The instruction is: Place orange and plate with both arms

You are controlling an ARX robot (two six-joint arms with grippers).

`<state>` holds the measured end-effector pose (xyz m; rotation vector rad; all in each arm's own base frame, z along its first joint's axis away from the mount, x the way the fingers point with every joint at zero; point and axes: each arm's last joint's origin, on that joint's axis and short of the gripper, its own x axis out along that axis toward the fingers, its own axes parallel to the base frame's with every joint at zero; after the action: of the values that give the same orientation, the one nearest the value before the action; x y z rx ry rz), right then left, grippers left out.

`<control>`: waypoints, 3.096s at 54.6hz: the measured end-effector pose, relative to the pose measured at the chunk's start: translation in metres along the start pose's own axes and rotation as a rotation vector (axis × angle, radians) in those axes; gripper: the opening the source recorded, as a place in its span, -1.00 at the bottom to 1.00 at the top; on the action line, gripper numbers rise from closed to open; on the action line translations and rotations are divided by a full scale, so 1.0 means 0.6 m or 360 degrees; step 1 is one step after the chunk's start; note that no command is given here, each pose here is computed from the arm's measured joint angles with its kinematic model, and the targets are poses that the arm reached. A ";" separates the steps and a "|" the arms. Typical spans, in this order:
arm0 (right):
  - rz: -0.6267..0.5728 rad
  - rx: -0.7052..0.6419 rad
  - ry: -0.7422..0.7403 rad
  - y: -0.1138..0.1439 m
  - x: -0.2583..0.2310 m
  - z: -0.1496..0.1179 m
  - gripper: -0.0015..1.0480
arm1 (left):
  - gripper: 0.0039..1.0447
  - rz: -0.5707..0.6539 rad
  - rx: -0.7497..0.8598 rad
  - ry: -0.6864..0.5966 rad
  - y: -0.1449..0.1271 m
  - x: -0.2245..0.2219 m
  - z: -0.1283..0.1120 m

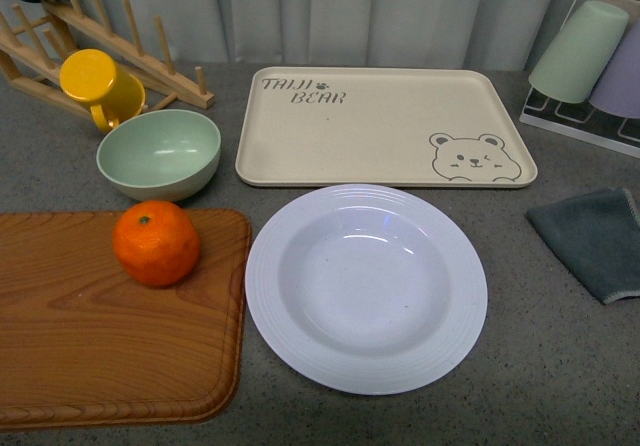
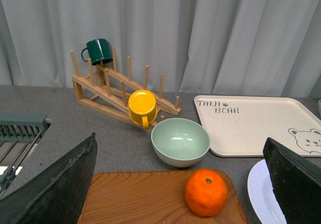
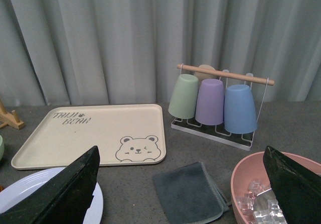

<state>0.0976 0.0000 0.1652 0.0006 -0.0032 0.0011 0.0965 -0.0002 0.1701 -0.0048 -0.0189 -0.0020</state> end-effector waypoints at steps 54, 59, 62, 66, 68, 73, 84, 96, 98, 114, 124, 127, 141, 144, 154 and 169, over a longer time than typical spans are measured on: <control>0.0001 0.0000 0.0000 0.000 0.000 0.000 0.83 | 0.88 0.0000 0.0000 0.0000 0.000 0.000 0.000; 0.0001 -0.0001 0.0000 0.000 0.000 0.000 0.83 | 0.88 0.0000 0.0000 0.0000 0.000 0.000 0.000; 0.0001 0.0000 0.0000 0.000 0.000 0.000 0.83 | 0.88 0.0000 0.0000 0.0000 0.000 0.000 0.000; 0.0001 -0.0001 0.0000 0.000 0.000 0.000 0.83 | 0.88 0.0000 0.0000 0.0001 0.000 0.000 0.000; 0.0001 -0.0001 0.0000 0.000 0.000 0.000 0.83 | 0.88 0.0001 0.0000 0.0001 0.000 0.000 0.000; 0.0001 -0.0001 0.0000 0.000 0.000 0.000 0.83 | 0.88 0.0001 0.0000 0.0000 0.000 0.000 0.000; 0.0001 0.0000 0.0000 0.000 0.000 0.000 0.83 | 0.88 0.0000 0.0000 0.0000 0.000 0.000 0.000; 0.0001 -0.0001 0.0000 0.000 0.000 0.000 0.83 | 0.88 0.0000 0.0000 0.0000 0.000 0.000 0.000; 0.0001 -0.0001 0.0000 0.000 0.000 0.000 0.83 | 0.88 0.0000 0.0000 0.0000 0.000 0.000 0.000; 0.0001 0.0000 0.0000 0.000 0.000 0.000 0.83 | 0.88 0.0000 0.0000 0.0000 0.000 0.000 0.000; 0.0001 0.0000 0.0000 0.000 0.000 0.000 0.83 | 0.88 0.0000 0.0000 0.0000 0.000 0.000 0.000; 0.0001 -0.0001 0.0000 0.000 0.000 0.000 0.83 | 0.88 0.0000 0.0000 0.0000 0.000 0.000 0.000; 0.0001 0.0000 0.0000 0.000 0.000 0.000 0.83 | 0.88 0.0022 -0.0004 0.0007 0.000 0.000 0.000; 0.0001 -0.0001 0.0000 0.000 0.000 0.000 0.83 | 0.88 0.0302 -0.0086 0.0191 0.001 0.004 -0.005; 0.0002 -0.0001 0.0000 0.000 0.000 0.000 0.83 | 0.88 0.0420 -0.0292 0.0278 0.006 0.068 0.012; 0.0001 -0.0001 0.0000 0.000 0.000 0.000 0.83 | 0.88 -0.0020 -0.0418 0.0588 -0.037 0.199 -0.014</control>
<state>0.0976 0.0000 0.1652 0.0002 -0.0032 0.0019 0.2162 -0.0229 0.1641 -0.2669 0.3508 -0.0177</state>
